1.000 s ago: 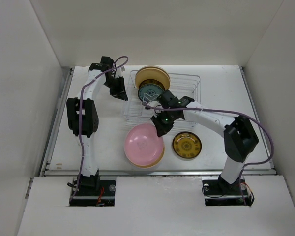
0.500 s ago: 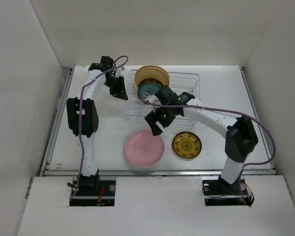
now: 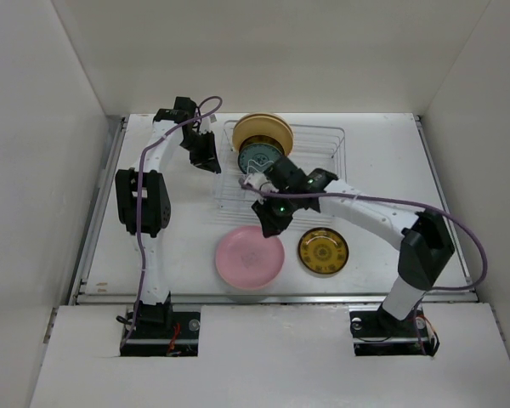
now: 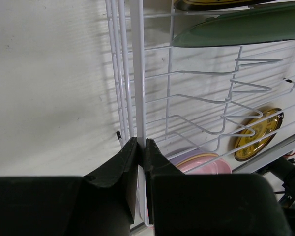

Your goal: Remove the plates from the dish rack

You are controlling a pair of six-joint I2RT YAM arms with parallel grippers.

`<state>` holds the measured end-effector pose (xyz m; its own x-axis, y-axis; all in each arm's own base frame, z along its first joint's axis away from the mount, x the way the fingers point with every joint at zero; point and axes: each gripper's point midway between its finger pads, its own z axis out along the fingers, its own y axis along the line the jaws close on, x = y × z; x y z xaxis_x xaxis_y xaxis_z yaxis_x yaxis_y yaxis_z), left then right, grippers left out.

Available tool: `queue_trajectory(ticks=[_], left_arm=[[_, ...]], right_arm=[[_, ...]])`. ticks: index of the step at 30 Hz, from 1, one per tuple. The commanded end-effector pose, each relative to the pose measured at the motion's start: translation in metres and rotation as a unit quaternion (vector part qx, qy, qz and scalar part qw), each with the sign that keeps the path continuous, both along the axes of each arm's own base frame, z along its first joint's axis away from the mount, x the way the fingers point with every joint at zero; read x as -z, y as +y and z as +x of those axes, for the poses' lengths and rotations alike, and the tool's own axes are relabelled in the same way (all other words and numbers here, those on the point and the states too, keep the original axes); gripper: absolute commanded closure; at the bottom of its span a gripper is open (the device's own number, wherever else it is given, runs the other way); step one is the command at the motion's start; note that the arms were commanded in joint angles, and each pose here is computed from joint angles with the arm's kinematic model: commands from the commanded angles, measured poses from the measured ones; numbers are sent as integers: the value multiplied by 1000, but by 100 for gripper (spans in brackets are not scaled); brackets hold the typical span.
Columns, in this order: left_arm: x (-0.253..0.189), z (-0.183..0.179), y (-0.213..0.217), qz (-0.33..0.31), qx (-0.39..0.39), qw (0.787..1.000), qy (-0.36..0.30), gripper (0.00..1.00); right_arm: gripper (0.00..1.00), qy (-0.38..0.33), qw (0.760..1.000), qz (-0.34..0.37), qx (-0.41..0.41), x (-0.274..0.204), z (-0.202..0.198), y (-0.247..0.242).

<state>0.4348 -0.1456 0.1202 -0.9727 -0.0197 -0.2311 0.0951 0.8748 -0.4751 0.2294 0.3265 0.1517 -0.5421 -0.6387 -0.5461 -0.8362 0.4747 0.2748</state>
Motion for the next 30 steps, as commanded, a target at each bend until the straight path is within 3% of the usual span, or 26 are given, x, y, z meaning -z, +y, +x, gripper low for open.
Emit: queue_trajectory(ticks=[1, 7, 9, 20, 25, 30], left_arm=[[-1, -1, 10, 13, -6, 1000, 9, 100], [0, -1, 12, 20, -4, 1000, 6, 100], [0, -1, 12, 20, -4, 1000, 6, 100], [-3, 0, 13, 24, -5, 1000, 4, 100], [-5, 2, 13, 23, -5, 1000, 0, 100], [-5, 2, 13, 23, -5, 1000, 0, 100]], right_arm=[[75, 35, 998, -20, -44, 31, -41, 10], [77, 30, 998, -48, -29, 67, -43, 18], [70, 37, 998, -57, -14, 82, -42, 18], [70, 16, 993, -110, 41, 113, -23, 7], [71, -19, 994, -89, 59, 89, -11, 10], [69, -97, 990, -24, 95, 7, 13, 19]])
